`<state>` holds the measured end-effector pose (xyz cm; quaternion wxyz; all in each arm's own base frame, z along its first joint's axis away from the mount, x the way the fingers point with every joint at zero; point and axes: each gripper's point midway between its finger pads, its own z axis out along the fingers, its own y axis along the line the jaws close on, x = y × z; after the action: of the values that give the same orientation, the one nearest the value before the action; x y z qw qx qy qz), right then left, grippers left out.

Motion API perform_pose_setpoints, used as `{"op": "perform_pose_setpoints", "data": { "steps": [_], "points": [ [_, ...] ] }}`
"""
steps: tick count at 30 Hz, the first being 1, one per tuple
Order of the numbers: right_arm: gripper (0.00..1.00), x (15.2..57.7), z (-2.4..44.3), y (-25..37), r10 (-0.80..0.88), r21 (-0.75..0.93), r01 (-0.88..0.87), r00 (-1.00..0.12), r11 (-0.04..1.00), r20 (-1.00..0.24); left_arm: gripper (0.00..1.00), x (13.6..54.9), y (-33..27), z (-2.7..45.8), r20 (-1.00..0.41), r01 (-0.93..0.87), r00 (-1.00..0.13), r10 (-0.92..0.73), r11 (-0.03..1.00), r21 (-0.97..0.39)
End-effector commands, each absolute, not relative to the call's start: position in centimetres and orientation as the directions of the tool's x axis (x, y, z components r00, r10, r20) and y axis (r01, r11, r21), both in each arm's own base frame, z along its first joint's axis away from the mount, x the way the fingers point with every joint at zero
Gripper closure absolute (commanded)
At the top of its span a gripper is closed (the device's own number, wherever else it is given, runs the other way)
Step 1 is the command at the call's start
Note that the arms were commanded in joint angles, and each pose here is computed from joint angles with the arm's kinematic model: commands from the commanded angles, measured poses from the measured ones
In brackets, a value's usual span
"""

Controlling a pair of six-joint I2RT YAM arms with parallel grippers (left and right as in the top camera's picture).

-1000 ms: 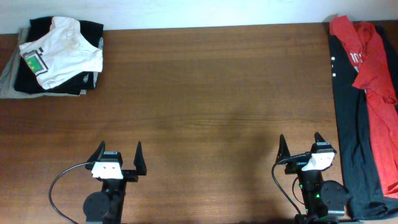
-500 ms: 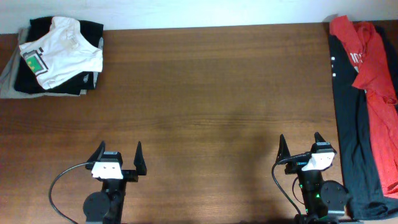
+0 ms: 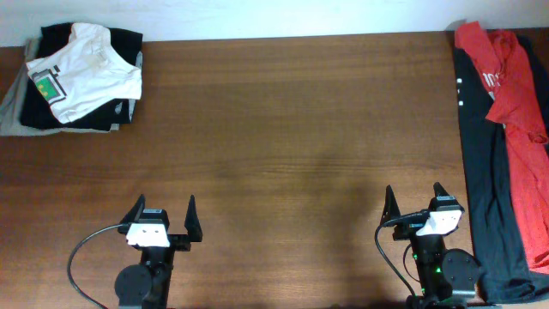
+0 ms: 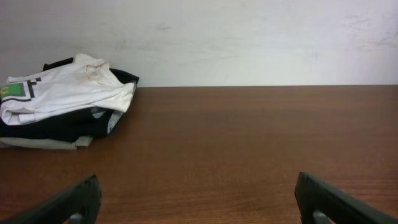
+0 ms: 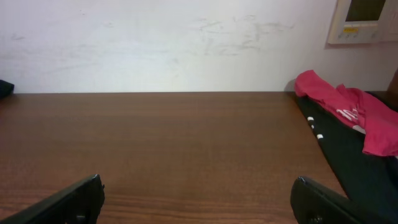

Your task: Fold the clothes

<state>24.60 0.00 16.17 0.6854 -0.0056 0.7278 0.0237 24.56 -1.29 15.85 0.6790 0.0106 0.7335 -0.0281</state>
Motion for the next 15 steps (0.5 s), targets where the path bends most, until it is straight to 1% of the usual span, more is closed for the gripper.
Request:
{"op": "perform_pose_setpoints", "data": {
  "steps": [1,3,4,6,7,9,11,12,13,15],
  "points": [
    [0.01,24.6,15.9,0.1,0.021,0.024,-0.045,-0.065,0.999,-0.998,0.01,24.6,-1.3,15.6,-0.997,0.053,-0.08,-0.009,0.999,-0.014],
    [0.01,24.6,15.9,0.1,0.021,0.024,-0.045,-0.065,0.999,-0.998,0.01,24.6,-1.3,15.6,-0.997,0.053,-0.08,-0.01,0.999,-0.014],
    [0.01,24.6,16.4,0.8,0.048,0.052,-0.086,-0.05,0.995,-0.998,0.01,24.6,-1.3,15.6,-0.997,0.053,-0.08,-0.01,0.999,-0.014],
    [0.01,24.2,16.7,3.1,0.123,0.133,-0.211,-0.059,0.968,-0.991,0.01,24.6,-1.3,15.6,-0.997,0.053,-0.08,-0.009,0.999,-0.014],
    [0.02,23.9,16.9,4.4,0.179,0.193,-0.284,-0.077,0.939,-0.981,0.01,24.6,-1.3,15.6,-0.997,0.053,-0.08,-0.01,0.999,-0.014],
    [0.01,23.3,17.5,5.9,0.275,0.298,-0.364,-0.114,0.883,-0.955,0.01,24.6,-1.3,15.6,-0.997,0.053,-0.08,-0.01,0.998,-0.014],
    [0.01,23.2,19.2,6.2,0.444,0.458,-0.384,-0.13,0.802,-0.886,0.01,24.6,-1.3,15.6,-0.997,0.053,-0.08,-0.009,0.999,-0.013],
    [0.01,23.1,19.9,6.2,0.483,0.489,-0.391,-0.122,0.779,-0.867,0.01,24.6,-1.3,15.6,-0.997,0.053,-0.08,-0.009,0.999,-0.014],
    [0.01,23.0,20.7,6.2,0.496,0.491,-0.407,-0.101,0.77,-0.862,0.01,24.6,-1.3,15.6,-0.997,0.053,-0.08,-0.01,0.999,-0.014],
    [0.01,23.0,20.6,6.3,0.494,0.491,-0.408,-0.106,0.77,-0.863,0.01,24.6,-1.3,15.6,-0.997,0.053,-0.08,-0.009,0.999,-0.014]
  ]
}}
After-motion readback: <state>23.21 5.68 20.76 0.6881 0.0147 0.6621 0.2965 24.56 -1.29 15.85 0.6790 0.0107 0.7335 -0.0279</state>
